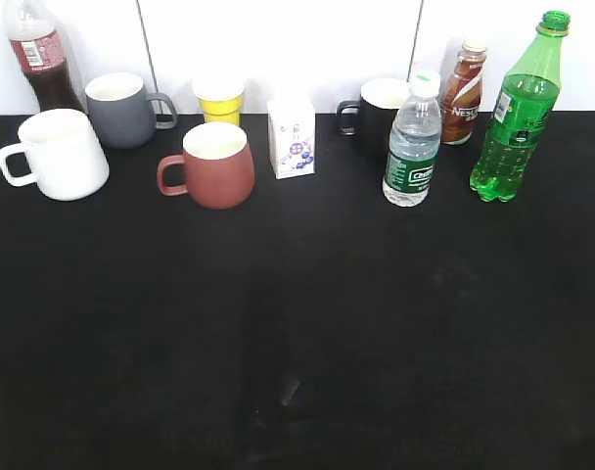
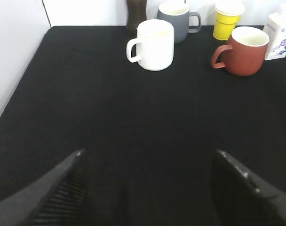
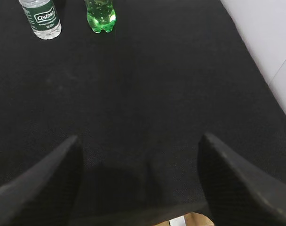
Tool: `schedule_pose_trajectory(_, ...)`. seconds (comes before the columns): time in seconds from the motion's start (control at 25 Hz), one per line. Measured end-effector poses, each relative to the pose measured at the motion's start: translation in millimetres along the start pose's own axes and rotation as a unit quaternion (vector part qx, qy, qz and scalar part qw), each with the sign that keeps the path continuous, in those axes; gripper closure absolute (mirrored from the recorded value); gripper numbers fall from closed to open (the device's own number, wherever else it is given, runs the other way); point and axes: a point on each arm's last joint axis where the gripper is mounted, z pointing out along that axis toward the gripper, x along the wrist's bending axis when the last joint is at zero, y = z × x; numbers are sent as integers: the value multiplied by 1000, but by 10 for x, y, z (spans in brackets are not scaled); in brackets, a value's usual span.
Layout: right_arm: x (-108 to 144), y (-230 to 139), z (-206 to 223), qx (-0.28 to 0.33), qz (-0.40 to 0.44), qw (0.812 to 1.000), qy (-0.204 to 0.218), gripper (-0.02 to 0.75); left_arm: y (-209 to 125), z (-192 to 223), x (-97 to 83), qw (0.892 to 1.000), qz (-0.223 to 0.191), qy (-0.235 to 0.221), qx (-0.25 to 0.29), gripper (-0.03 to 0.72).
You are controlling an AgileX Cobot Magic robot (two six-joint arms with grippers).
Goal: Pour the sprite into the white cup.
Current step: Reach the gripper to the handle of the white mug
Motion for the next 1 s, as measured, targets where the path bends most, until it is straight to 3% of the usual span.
schedule_pose_trajectory(0.32,0,0,0,0,0,1000,0,173,2,0,4,1000,1,2,-1,113)
schedule_pose_trajectory(0.36,0,0,0,0,0,1000,0,173,52,-29,2,1000,1,1,-19,122)
schedule_pose_trajectory(0.4,0,0,0,0,0,1000,0,173,198,-43,-4,997,1,-2,-71,125)
schedule_pose_trajectory(0.52,0,0,0,0,0,1000,0,173,702,163,-23,981,8,-3,-196,126)
schedule_pose_trajectory(0.68,5,0,0,0,2,1000,3,173,1251,1010,-83,961,37,-11,-274,126)
schedule_pose_trajectory(0.76,0,0,0,0,0,1000,0,173,1106,1669,-109,971,33,-22,-236,126)
schedule_pose_trajectory(0.84,5,0,0,0,2,1000,3,173,726,2194,-108,980,15,-26,-195,126)
schedule_pose_trajectory(1.0,5,0,0,0,2,1000,3,173,159,2958,-86,992,-4,-17,-122,127)
